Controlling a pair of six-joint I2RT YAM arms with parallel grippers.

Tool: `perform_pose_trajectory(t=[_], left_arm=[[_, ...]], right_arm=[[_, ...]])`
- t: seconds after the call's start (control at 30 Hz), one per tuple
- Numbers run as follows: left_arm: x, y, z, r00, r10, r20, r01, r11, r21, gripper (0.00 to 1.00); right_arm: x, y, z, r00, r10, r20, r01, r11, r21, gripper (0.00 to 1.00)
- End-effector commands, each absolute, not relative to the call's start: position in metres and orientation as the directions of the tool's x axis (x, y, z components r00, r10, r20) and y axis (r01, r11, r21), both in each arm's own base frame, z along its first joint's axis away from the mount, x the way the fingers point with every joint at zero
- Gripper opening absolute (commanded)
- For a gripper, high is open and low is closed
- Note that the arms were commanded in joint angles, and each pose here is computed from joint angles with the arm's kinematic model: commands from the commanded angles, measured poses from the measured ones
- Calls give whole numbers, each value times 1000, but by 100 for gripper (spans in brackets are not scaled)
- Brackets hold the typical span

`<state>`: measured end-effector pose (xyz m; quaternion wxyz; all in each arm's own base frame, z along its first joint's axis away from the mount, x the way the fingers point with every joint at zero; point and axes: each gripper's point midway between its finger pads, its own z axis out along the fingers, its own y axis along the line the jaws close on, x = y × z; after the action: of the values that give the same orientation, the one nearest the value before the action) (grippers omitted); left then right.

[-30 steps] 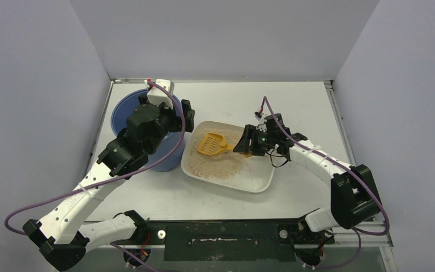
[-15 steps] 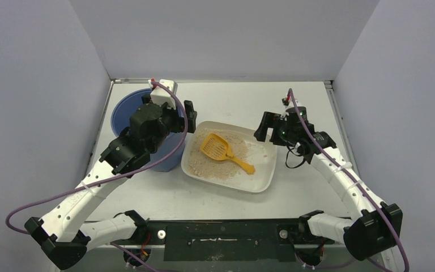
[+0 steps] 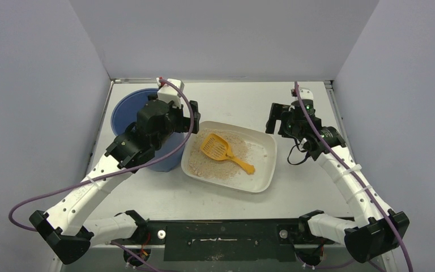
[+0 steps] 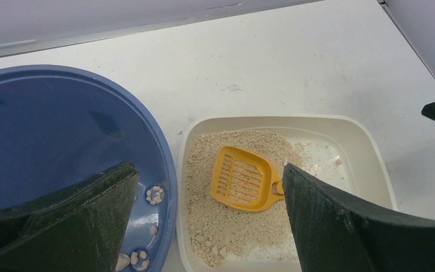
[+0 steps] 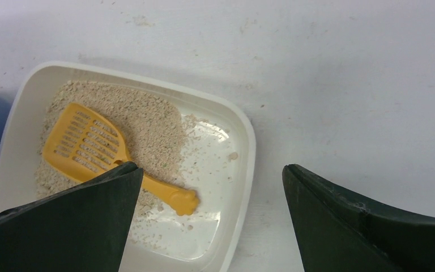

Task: Clean the litter box

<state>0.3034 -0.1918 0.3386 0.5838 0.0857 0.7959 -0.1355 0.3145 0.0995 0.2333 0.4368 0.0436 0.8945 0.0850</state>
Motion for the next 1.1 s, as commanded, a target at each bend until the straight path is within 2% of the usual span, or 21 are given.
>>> perform_pose_trajectory(t=[0.0, 0.1, 0.3, 0.47, 0.6, 0.77, 1.07], left_arm=[[305, -197, 365, -269, -56, -962, 319, 937, -143, 97], [307, -201, 366, -273, -52, -961, 328, 934, -143, 97], [312, -216, 359, -313, -51, -948, 354, 920, -167, 97], [310, -233, 346, -370, -35, -929, 398, 897, -192, 97], [306, -250, 328, -428, 8, -904, 430, 881, -196, 97], [295, -275, 305, -474, 63, -878, 447, 877, -178, 97], [273, -287, 265, -495, 58, -867, 403, 899, -170, 97]], right_arm=[[324, 65, 258, -560, 105, -822, 125, 991, 42, 100], [329, 55, 268, -526, 94, -845, 189, 982, -9, 100], [334, 88, 290, -483, 20, -876, 171, 983, -72, 100], [334, 100, 301, -415, 29, -909, 180, 982, -51, 100], [332, 96, 292, -418, 84, -905, 235, 972, -18, 100], [322, 97, 275, -471, 29, -881, 174, 983, -61, 100], [303, 104, 252, -475, 46, -879, 76, 997, 11, 100]])
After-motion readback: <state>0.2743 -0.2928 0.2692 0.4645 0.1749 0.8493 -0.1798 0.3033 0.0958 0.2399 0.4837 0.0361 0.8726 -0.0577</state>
